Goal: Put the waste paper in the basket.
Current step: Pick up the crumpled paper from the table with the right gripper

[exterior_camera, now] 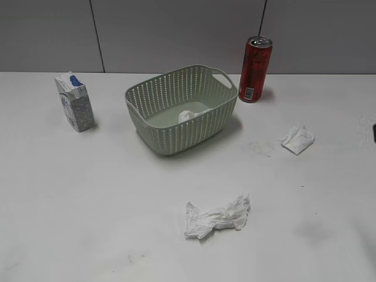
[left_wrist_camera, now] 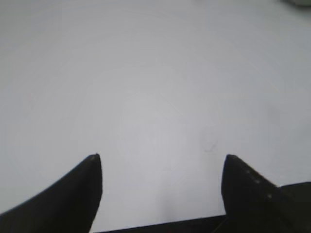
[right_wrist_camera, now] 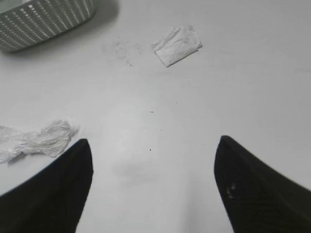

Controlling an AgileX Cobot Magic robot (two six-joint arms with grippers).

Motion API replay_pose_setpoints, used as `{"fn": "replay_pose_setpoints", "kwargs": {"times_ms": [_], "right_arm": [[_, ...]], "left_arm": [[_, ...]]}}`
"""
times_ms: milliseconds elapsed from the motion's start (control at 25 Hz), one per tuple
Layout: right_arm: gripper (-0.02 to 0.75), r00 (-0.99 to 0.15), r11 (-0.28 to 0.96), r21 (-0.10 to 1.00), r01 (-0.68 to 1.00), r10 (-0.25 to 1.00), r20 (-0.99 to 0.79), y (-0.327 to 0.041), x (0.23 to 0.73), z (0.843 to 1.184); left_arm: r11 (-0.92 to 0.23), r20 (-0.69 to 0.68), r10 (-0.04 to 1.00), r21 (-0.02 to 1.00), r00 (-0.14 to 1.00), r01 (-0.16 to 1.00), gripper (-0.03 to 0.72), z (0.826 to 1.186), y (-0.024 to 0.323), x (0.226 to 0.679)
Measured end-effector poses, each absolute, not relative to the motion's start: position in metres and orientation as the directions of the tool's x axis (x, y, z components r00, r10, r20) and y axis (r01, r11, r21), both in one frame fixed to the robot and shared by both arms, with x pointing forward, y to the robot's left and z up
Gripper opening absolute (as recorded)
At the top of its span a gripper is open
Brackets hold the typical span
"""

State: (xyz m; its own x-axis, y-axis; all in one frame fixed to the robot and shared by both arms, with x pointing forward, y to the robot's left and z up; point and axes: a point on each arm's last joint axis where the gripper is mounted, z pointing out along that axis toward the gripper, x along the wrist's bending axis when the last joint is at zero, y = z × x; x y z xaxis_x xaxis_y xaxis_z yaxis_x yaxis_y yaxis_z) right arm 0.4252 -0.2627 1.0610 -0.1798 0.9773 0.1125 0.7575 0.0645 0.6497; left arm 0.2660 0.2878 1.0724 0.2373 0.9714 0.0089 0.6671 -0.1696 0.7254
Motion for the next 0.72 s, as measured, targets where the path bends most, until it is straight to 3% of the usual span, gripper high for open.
{"fn": "replay_pose_setpoints", "kwargs": {"times_ms": [320, 720], "right_arm": [[0.589, -0.159, 0.083, 0.481, 0.873, 0.98, 0.119, -0.251, 0.508, 1.028], [0.589, -0.178, 0.131, 0.461, 0.878, 0.982, 0.061, -0.245, 0.583, 0.951]], "left_arm": [[-0.109, 0.027, 0.985, 0.865, 0.172, 0.49, 0.563, 1.059, 0.293, 0.222], [-0.113, 0.059, 0.989, 0.898, 0.139, 0.424, 0.563, 1.055, 0.296, 0.232]]}}
